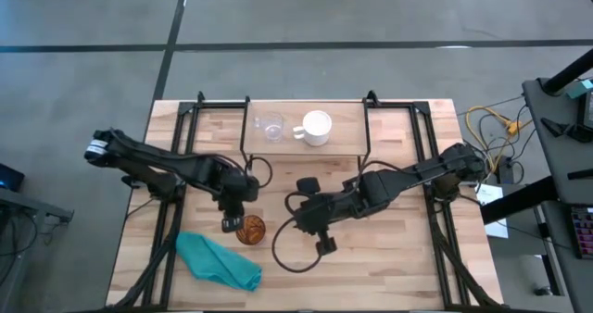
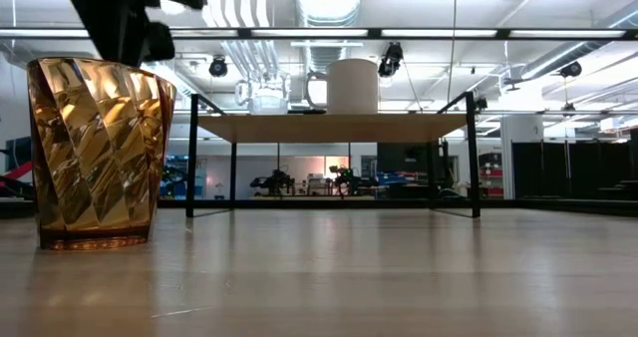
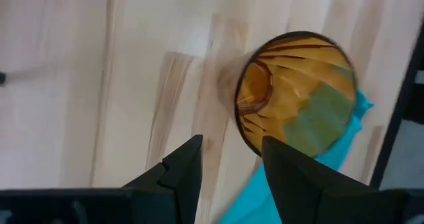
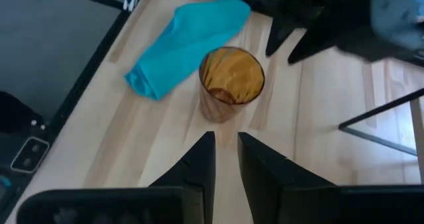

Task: Stack small to large cups/mugs on shelf
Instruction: Put the brown glass on the shelf

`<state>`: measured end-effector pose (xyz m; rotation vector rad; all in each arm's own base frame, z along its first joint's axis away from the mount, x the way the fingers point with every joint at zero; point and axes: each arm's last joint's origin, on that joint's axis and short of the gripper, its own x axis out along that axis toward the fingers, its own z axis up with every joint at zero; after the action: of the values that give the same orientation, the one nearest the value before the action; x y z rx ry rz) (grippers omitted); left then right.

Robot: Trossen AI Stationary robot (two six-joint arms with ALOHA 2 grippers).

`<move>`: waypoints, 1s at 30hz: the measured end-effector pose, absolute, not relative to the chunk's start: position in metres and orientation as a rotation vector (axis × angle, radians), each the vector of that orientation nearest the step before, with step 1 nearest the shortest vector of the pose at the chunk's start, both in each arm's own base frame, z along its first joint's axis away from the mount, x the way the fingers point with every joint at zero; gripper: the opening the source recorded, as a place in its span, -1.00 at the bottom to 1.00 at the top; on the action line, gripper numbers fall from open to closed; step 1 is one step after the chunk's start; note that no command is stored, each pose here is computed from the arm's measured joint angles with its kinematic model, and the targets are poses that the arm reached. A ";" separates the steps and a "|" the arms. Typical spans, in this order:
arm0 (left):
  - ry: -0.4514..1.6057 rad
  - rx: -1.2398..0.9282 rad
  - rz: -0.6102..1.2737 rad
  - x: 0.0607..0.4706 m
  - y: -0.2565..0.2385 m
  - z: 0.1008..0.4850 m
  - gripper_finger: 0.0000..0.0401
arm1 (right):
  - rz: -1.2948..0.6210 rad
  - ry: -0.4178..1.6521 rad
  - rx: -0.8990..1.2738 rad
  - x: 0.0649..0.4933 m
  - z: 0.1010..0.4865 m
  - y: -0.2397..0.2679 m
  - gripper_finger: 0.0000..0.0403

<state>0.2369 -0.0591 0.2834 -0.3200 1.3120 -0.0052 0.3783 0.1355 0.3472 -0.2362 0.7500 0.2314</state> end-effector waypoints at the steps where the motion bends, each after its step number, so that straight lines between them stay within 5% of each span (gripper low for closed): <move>1: 1.315 -0.337 0.009 0.237 -0.059 0.280 -0.30 | 0.230 0.742 -0.232 0.379 0.348 0.136 -0.71; 30: 1.252 -0.428 0.046 0.245 -0.061 0.261 -0.30 | 0.222 0.736 -0.208 0.380 0.348 0.136 -0.71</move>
<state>0.2447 -0.0607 0.2611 -0.4280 1.2516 0.0459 0.3796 0.1360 0.3482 -0.2081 0.7360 0.2216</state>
